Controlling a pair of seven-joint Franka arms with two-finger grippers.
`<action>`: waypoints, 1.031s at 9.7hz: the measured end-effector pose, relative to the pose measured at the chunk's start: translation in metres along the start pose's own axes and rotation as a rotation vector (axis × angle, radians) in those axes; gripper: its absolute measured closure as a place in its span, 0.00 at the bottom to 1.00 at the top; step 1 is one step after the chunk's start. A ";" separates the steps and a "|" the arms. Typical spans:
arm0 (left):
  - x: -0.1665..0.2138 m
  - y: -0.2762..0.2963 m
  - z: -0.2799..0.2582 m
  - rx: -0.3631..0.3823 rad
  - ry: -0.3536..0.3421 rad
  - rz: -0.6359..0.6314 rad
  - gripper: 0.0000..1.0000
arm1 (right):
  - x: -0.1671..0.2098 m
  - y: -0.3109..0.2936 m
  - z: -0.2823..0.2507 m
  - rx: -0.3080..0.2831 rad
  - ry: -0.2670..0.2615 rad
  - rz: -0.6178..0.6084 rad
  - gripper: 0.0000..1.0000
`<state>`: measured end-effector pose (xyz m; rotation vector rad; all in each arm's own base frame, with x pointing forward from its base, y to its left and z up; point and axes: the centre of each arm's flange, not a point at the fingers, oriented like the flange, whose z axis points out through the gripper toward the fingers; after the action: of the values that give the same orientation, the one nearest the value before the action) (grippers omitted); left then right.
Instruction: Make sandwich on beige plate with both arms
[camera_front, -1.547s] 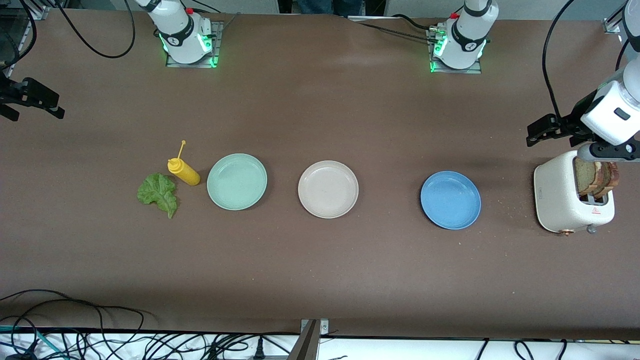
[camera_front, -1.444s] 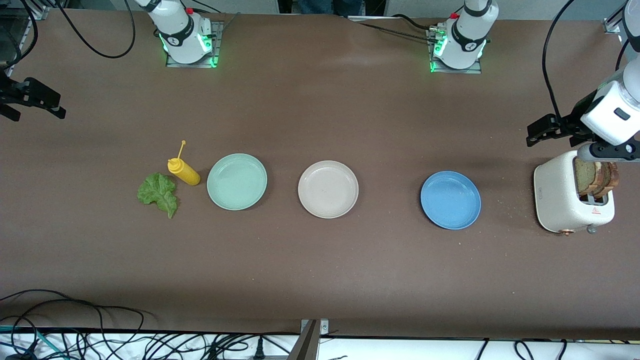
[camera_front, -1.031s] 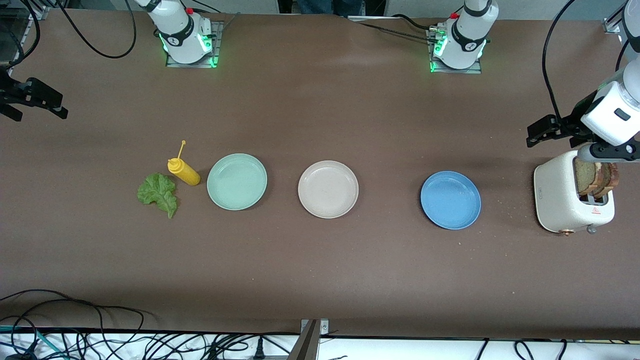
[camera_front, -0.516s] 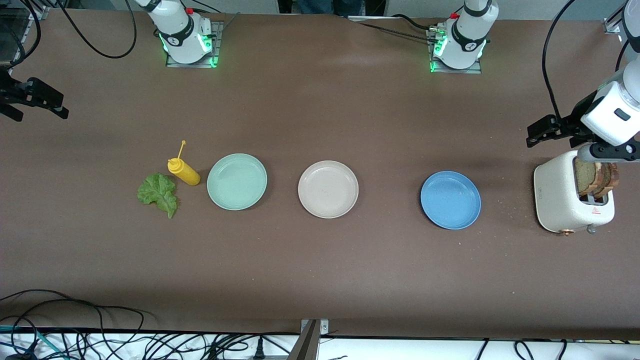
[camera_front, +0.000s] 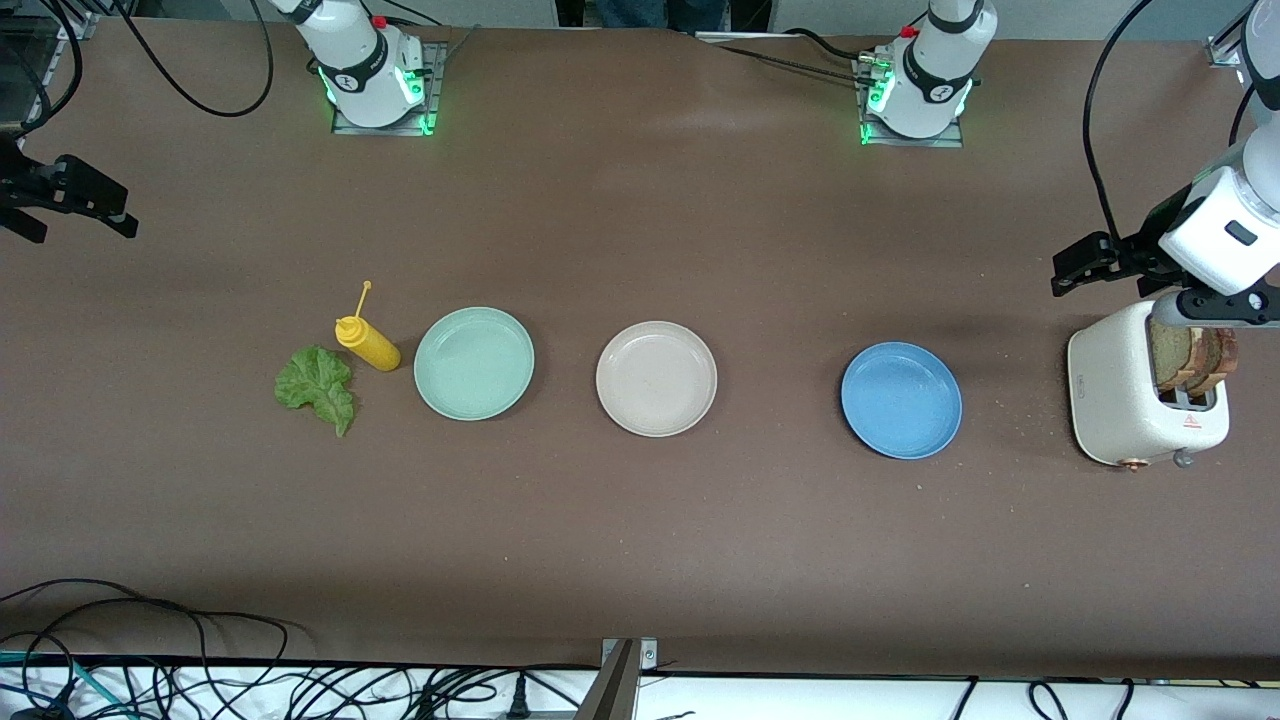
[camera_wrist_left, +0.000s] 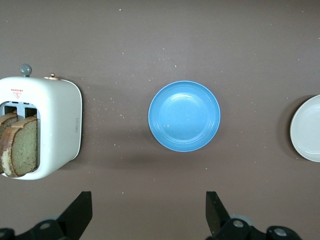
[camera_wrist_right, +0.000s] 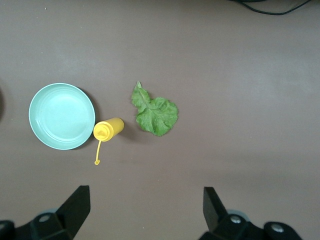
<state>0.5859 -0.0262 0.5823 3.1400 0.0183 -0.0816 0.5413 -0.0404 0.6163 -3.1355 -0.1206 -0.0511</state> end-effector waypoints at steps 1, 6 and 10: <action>0.000 0.000 0.000 0.000 0.001 0.000 0.00 | 0.000 0.000 0.000 0.000 0.000 0.000 0.00; 0.001 0.000 0.000 0.000 0.005 -0.001 0.00 | 0.000 0.000 0.000 0.000 0.000 -0.001 0.00; 0.002 -0.001 0.000 0.000 0.012 -0.001 0.00 | 0.000 0.000 0.000 0.000 -0.001 0.000 0.00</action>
<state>0.5882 -0.0256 0.5820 3.1401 0.0203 -0.0626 0.5413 -0.0401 0.6162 -3.1354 -0.1213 -0.0499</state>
